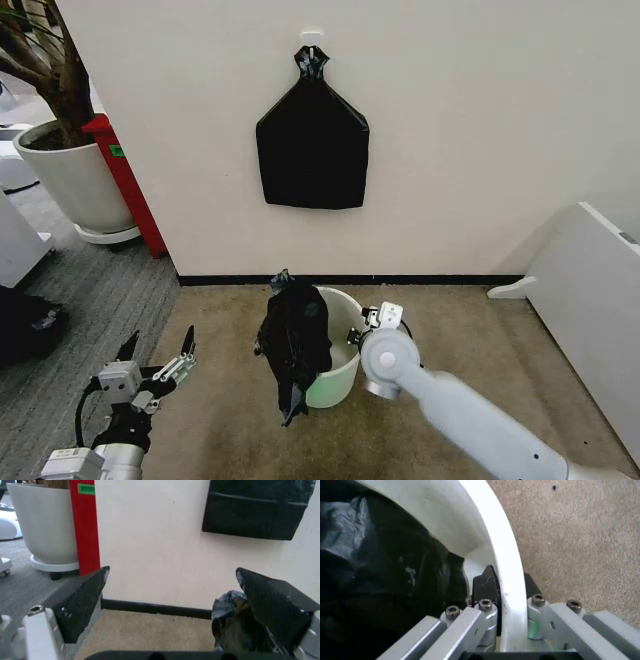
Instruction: Place the garbage bag over the trash bin.
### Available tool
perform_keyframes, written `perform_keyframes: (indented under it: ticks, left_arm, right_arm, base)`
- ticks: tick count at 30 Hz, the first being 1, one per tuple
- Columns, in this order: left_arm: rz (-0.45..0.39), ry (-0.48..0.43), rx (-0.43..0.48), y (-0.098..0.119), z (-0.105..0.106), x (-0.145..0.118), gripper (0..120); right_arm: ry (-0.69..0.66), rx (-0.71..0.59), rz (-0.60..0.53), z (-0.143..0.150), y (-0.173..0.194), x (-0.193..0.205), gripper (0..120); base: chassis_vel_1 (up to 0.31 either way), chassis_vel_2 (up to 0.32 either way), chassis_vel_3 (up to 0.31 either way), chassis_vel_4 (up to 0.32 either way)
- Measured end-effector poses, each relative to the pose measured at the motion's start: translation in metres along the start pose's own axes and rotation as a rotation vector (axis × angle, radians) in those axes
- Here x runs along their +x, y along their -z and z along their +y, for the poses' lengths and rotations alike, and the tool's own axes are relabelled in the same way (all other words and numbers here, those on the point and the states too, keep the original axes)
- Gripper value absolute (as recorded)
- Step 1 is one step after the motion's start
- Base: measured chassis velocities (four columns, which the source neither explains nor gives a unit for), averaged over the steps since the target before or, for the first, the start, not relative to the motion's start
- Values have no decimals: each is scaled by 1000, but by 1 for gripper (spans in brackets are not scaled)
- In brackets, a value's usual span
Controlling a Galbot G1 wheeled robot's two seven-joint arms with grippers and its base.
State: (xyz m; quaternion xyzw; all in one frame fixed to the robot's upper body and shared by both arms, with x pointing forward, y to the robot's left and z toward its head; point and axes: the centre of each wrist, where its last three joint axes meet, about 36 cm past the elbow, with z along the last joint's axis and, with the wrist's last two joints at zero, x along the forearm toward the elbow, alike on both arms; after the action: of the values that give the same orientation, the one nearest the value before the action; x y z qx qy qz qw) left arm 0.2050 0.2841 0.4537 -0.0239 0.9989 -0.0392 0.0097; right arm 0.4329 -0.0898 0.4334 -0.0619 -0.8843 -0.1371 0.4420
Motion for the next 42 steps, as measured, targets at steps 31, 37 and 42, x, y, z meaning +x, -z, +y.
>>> perform_keyframes:
  ticks: [31,37,42]
  left_arm:
    - [-6,-36,25,8,3,-15,100]
    - [-7,-36,23,7,5,-16,100]
    - [-7,-36,23,5,6,-18,100]
  right_arm:
    - [26,2,12,-10,25,21,62]
    - [16,-8,11,-10,24,18,44]
    - [11,-21,10,-12,26,16,25]
  base:
    - [0,0,0,0]
    - [0,0,0,0]
    - [0,0,0,0]
